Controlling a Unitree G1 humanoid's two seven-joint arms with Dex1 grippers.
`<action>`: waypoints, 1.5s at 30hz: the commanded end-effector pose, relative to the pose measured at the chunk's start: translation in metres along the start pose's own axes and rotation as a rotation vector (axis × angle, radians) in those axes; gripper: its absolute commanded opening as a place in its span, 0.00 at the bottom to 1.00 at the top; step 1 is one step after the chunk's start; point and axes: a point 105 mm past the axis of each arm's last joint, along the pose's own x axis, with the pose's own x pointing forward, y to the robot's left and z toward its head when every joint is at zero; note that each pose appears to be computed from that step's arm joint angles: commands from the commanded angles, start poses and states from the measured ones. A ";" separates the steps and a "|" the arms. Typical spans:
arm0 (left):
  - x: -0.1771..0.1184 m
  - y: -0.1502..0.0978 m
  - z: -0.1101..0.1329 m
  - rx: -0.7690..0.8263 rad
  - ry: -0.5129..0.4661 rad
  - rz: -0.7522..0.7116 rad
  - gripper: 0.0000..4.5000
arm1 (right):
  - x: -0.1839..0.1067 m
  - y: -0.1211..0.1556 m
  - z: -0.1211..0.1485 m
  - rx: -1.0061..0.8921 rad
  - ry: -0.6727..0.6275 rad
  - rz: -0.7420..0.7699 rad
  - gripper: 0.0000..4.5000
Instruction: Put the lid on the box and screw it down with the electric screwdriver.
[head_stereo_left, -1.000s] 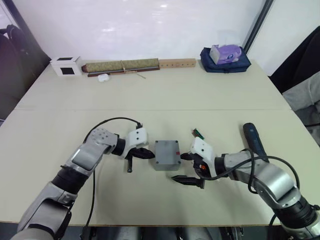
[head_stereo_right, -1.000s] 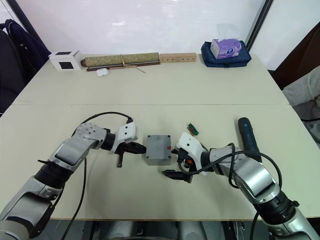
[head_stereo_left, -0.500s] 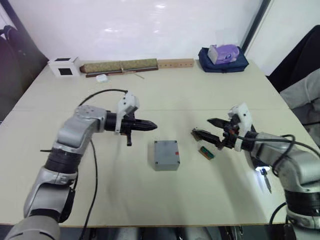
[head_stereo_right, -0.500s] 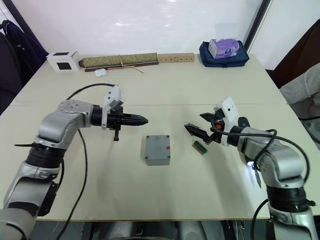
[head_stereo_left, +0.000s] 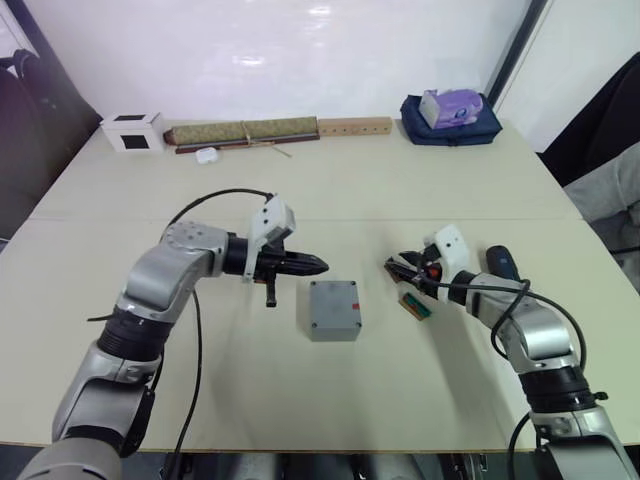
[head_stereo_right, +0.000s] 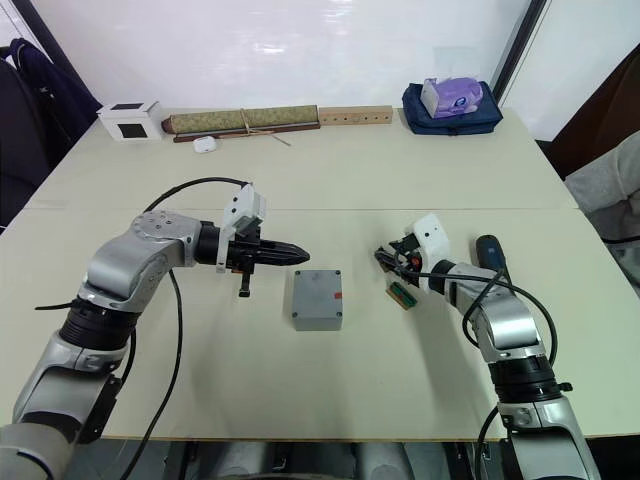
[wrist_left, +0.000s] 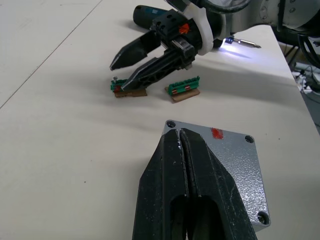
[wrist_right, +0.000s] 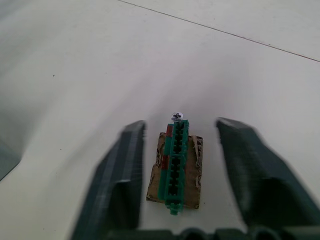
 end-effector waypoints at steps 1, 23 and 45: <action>0.000 -0.003 0.005 0.033 -0.006 -0.009 0.00 | 0.000 -0.003 0.016 -0.031 -0.053 -0.009 0.43; 0.005 0.002 -0.004 0.071 0.031 0.020 0.00 | 0.001 0.000 0.017 -0.064 -0.037 0.001 0.01; -0.015 -0.008 -0.006 0.036 0.052 -0.014 0.00 | -0.039 0.038 0.078 -0.144 -0.210 0.100 0.01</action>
